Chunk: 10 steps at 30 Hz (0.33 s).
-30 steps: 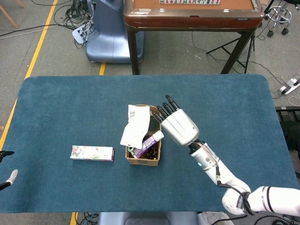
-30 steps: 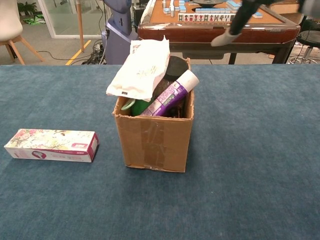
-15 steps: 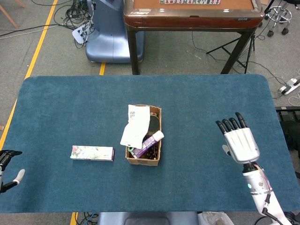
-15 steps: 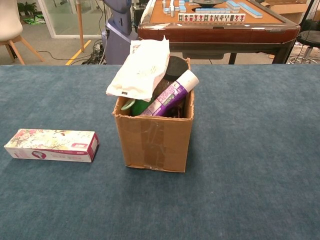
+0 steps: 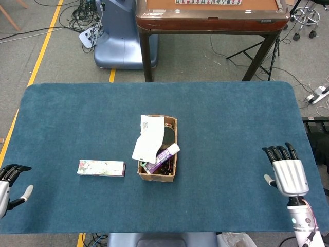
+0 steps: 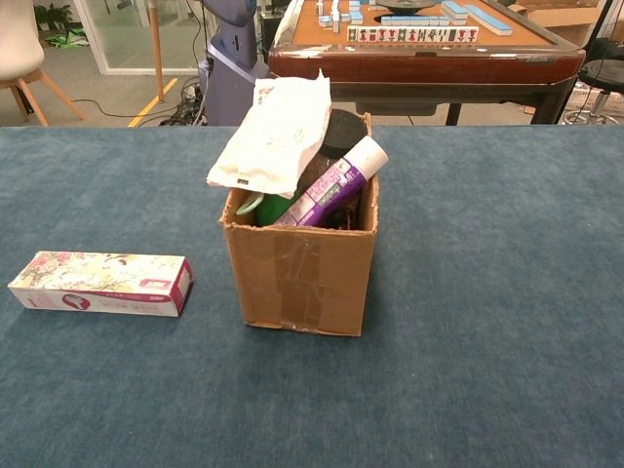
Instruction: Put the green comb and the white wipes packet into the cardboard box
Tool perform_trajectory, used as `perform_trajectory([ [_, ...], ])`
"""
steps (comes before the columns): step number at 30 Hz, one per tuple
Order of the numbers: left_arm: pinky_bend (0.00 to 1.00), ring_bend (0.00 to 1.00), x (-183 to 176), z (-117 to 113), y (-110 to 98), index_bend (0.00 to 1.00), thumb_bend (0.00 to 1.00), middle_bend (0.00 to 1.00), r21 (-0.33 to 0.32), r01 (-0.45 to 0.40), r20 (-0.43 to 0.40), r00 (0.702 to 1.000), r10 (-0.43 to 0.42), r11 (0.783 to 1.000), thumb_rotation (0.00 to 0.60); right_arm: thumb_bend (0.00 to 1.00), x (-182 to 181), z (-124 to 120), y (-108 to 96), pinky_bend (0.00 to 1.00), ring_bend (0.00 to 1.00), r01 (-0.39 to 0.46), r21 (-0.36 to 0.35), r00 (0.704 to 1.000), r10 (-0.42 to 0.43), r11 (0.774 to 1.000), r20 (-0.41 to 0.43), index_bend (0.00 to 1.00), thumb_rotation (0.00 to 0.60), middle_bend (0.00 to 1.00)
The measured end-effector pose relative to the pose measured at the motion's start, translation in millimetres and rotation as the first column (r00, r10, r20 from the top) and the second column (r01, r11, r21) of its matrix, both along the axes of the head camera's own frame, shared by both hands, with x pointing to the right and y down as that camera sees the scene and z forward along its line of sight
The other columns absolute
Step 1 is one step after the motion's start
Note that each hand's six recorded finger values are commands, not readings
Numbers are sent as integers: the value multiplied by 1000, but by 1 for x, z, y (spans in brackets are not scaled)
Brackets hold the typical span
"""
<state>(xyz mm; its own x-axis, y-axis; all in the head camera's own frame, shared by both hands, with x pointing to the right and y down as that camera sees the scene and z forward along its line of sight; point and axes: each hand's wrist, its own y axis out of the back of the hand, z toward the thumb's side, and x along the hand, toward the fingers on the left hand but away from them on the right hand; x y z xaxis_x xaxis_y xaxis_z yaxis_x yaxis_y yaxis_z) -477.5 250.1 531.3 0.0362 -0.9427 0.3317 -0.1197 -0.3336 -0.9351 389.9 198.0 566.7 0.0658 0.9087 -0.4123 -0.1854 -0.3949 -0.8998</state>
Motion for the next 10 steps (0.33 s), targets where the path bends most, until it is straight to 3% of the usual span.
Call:
perform_trajectory([
  [10, 407, 249, 2, 10, -5, 328, 278, 359, -28, 5, -5, 1000, -6, 1000, 600, 0, 30, -4, 2, 149, 194, -80, 27, 996, 78, 996, 45, 247, 600, 262],
])
